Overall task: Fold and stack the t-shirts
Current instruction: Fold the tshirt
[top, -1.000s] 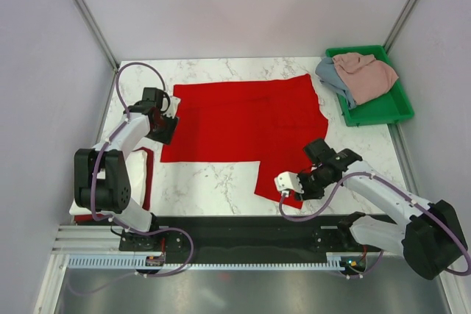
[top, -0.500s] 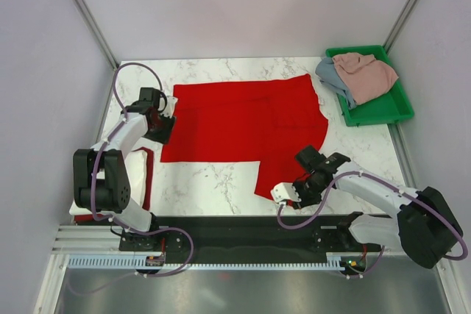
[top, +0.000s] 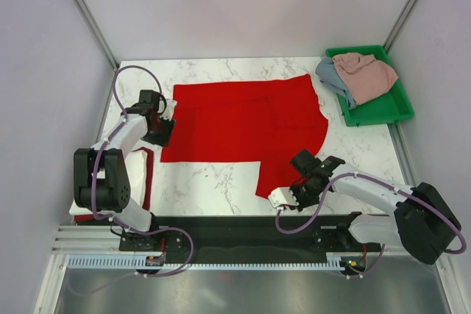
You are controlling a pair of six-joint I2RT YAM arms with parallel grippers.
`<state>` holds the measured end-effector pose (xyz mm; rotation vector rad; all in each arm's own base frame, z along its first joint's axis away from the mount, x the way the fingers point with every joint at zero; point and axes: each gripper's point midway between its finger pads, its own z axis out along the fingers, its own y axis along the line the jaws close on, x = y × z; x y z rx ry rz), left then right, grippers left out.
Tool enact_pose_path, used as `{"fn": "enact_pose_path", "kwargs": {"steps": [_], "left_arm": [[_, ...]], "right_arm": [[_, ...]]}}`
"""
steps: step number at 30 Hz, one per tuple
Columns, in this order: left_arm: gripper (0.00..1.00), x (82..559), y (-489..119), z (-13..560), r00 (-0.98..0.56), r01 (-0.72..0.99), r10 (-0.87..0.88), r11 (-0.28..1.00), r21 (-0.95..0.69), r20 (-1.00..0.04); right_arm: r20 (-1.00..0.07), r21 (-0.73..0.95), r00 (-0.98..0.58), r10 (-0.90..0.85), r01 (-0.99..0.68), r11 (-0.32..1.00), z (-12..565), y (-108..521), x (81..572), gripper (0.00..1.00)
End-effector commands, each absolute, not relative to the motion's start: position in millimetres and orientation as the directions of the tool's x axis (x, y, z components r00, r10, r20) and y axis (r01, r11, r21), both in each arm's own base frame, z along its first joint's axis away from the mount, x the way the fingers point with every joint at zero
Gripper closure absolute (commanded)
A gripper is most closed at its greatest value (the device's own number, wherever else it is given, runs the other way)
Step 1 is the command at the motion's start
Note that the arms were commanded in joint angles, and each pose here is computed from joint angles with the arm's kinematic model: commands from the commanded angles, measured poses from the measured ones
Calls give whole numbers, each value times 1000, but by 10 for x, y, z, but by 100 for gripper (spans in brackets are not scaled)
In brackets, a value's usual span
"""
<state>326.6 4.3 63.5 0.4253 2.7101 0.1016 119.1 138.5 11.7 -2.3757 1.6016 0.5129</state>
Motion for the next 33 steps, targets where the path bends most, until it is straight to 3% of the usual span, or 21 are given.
{"fn": "enact_pose_path", "kwargs": {"steps": [1, 6, 22, 25, 28, 30, 32, 33], "left_arm": [[44, 3183, 55, 521, -890, 286, 309, 951, 118, -336], [45, 3123, 47, 433, -895, 301, 319, 948, 107, -312], [55, 2948, 46, 143, -916, 329, 338, 941, 75, -216], [60, 2914, 51, 83, -923, 328, 335, 942, 67, -191], [74, 2888, -14, 38, -925, 337, 336, 941, 26, -178], [83, 2882, -34, 39, -924, 342, 339, 940, 13, -176], [98, 2874, -56, 56, -924, 344, 339, 939, 0, -175], [98, 2877, -61, 71, -924, 345, 339, 939, -2, -177]], "right_arm": [[-371, 16, 319, -872, -937, -350, 22, 1309, 1182, 95], [-389, -58, 283, -877, -957, -284, 125, 1393, 1325, 99], [-391, -67, 235, -890, -972, -227, 169, 1424, 1389, 98], [-389, -71, 226, -893, -974, -216, 172, 1425, 1399, 98], [-381, -86, 205, -901, -979, -187, 194, 1417, 1452, 99], [-389, -114, 156, -908, -986, -120, 268, 1424, 1590, 100], [-416, -129, 60, -907, -992, -7, 409, 1420, 1764, 100], [-425, -137, 31, -905, -990, 31, 467, 1413, 1822, 100]]}}
